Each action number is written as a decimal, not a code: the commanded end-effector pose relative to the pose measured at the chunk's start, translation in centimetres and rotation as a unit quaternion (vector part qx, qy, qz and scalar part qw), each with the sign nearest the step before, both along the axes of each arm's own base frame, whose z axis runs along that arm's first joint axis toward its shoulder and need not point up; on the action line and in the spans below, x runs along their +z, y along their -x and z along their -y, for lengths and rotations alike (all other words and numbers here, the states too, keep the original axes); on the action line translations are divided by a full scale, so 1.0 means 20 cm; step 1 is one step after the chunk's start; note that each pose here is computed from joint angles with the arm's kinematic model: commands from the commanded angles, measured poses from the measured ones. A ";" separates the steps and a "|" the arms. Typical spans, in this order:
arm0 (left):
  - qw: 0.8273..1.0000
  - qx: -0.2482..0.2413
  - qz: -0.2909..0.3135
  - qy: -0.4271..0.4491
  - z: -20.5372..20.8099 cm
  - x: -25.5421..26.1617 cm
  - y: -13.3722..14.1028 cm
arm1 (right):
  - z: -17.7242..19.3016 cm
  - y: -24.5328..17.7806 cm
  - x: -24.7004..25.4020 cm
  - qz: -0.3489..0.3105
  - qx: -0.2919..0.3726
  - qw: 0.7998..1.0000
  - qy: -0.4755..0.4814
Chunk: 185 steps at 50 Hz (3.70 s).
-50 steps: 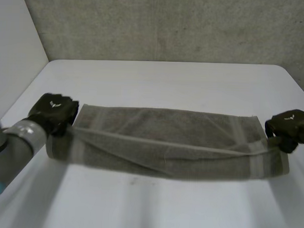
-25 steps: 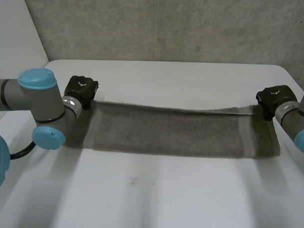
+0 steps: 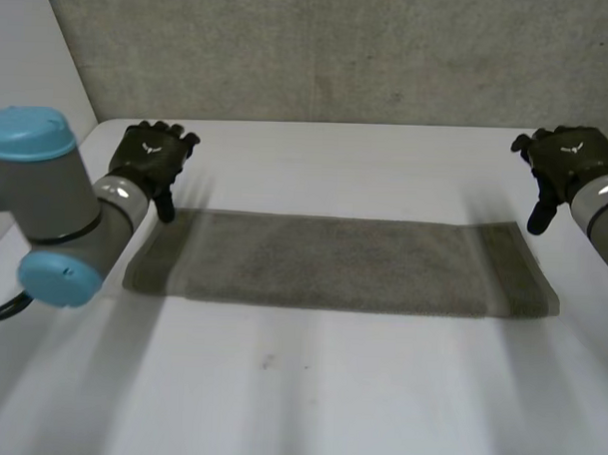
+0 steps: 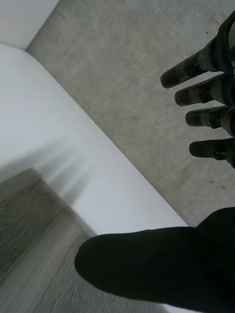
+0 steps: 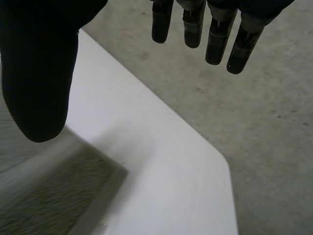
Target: Fold the towel.
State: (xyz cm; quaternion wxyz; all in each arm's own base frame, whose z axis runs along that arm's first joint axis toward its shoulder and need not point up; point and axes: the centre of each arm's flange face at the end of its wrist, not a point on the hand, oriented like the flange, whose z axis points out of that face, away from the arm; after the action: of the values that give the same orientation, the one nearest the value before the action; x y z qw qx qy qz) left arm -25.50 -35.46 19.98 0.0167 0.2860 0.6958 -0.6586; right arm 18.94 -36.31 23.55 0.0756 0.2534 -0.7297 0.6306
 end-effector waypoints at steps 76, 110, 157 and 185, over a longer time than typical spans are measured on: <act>0.997 0.006 -0.069 -0.028 -0.41 -0.11 -0.12 | 0.07 0.74 -0.31 -0.108 -0.095 0.988 -0.061; 0.997 0.007 -0.072 -0.019 -0.42 -0.07 -0.13 | -0.94 -1.19 -0.56 -0.017 0.416 0.908 -0.040; 0.997 -0.021 -0.073 -0.020 -0.49 -0.07 -0.05 | -0.43 -0.31 -0.53 -0.002 0.142 0.989 -0.034; 0.997 -0.014 -0.080 0.003 -0.49 0.01 -0.08 | -0.91 -1.23 -0.61 0.045 0.432 0.899 -0.053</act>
State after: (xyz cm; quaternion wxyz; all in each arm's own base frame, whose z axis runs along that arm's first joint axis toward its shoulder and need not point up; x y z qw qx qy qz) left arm -24.08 -25.67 19.71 -0.0495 0.2452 0.6927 -0.6764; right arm 41.22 -21.12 15.58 -0.2142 0.4731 -0.5857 0.6223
